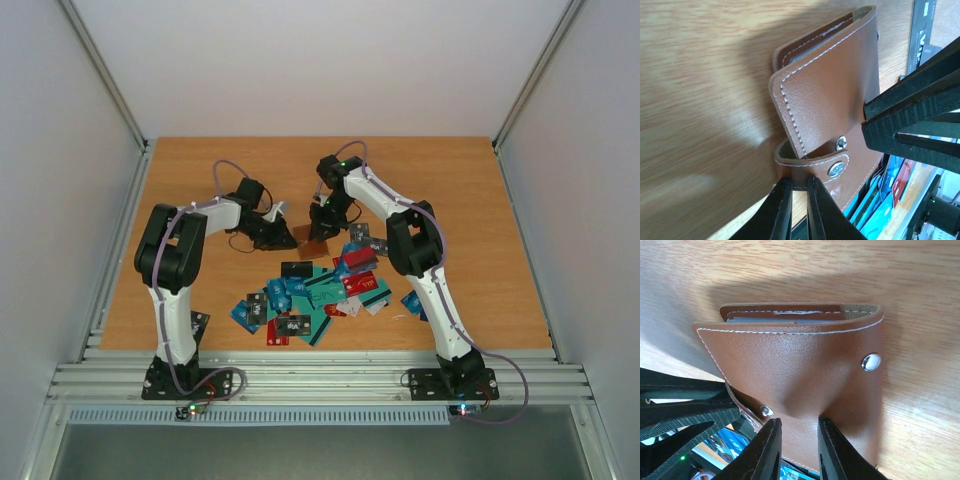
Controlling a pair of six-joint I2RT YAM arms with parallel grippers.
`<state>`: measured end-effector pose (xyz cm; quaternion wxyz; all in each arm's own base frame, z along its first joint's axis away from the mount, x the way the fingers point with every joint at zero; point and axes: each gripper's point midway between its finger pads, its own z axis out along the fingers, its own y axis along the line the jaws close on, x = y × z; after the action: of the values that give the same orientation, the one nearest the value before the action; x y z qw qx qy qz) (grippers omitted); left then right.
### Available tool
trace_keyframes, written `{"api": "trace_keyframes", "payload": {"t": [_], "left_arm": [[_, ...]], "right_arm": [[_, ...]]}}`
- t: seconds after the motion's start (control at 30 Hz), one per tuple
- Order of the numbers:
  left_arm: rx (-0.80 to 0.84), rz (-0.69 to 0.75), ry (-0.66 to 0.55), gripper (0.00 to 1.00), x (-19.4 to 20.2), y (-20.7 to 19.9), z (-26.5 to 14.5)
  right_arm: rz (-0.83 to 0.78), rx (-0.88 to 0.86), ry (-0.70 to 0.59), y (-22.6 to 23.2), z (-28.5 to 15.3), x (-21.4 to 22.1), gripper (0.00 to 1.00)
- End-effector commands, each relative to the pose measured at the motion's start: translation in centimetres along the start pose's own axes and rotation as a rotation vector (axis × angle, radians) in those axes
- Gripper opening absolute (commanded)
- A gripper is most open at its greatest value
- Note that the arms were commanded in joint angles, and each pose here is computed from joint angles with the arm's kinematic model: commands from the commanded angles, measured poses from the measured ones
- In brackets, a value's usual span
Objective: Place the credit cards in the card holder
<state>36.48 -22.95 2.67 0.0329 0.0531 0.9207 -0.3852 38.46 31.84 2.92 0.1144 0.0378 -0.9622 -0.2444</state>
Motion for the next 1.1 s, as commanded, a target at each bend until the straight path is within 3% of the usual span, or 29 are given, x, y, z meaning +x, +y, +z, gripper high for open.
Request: {"api": "trace_keyframes", "payload": {"t": [0.0,0.43,1.07], "left_arm": [[0.077,0.033,-0.034,0.12,-1.3,-0.9,0.6],[0.172,0.047,-0.017,0.14,-1.3,-2.2,1.3],[0.172,0.039,0.005,0.17,-1.7,-5.2,2.3]], "right_arm": [[0.049,0.154,0.096,-4.6,6.5,1.1,0.22],[0.07,0.136,0.101,-4.3,6.9,1.1,0.22],[0.078,0.125,0.097,-3.9,6.8,1.1,0.22]]}}
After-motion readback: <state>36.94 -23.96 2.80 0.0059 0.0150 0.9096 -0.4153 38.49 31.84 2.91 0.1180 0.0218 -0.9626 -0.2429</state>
